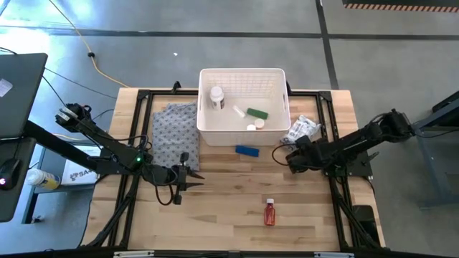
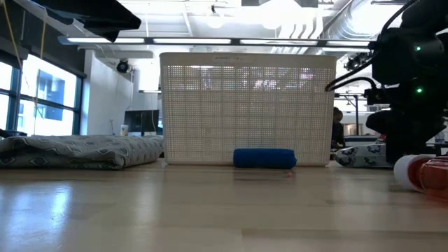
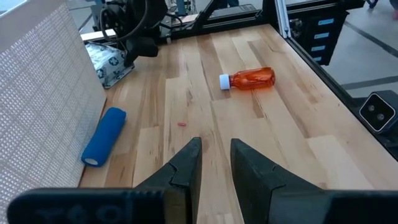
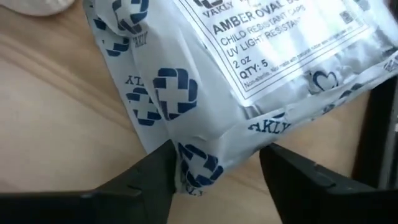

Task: Pick & place medical supplies in basket/bin
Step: Put the mailer bag into the white bin

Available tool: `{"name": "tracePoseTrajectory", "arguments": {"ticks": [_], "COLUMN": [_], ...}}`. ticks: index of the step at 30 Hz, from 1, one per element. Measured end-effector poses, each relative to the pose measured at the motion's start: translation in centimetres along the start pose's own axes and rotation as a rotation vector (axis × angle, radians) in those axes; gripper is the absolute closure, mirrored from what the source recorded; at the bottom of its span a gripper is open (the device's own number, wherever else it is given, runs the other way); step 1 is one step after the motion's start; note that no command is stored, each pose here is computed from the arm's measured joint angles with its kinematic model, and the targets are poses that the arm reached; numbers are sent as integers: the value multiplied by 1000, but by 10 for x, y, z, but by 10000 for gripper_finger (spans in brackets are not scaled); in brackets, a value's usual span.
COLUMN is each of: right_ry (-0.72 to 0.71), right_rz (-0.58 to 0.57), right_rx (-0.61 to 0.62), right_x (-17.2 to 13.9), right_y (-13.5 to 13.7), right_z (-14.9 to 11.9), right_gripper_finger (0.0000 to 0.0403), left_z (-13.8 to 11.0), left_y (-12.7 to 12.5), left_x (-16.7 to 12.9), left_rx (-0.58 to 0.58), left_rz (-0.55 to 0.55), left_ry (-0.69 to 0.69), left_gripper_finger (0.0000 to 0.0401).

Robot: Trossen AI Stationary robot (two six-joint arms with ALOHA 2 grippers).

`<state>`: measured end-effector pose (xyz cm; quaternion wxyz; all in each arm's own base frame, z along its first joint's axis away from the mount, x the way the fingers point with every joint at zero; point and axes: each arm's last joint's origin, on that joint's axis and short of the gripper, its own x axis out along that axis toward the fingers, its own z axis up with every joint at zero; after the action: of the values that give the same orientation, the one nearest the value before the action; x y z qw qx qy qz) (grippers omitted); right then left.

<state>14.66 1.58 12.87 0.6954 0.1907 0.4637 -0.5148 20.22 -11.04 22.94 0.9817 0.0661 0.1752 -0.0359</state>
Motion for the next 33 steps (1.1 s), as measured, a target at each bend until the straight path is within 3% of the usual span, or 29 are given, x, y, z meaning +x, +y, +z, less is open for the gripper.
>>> {"name": "tracePoseTrajectory", "arguments": {"ticks": [10,25,33], "right_ry": [31,121,145], "right_rz": [13,48,60], "right_rx": [23,-81,-79], "right_x": [15,-5,-6], "right_y": [-6,3,3], "right_z": [-8,-9,-10], "right_gripper_finger": [253,391,399], "left_z": [0,-1,0], "left_y": [0,0,0], "left_x": [0,0,0], "left_rx": [2,-13,-15], "left_rz": [0,-2,-2], "left_ry": [5,5,5], "left_gripper_finger": [284,284,284]}}
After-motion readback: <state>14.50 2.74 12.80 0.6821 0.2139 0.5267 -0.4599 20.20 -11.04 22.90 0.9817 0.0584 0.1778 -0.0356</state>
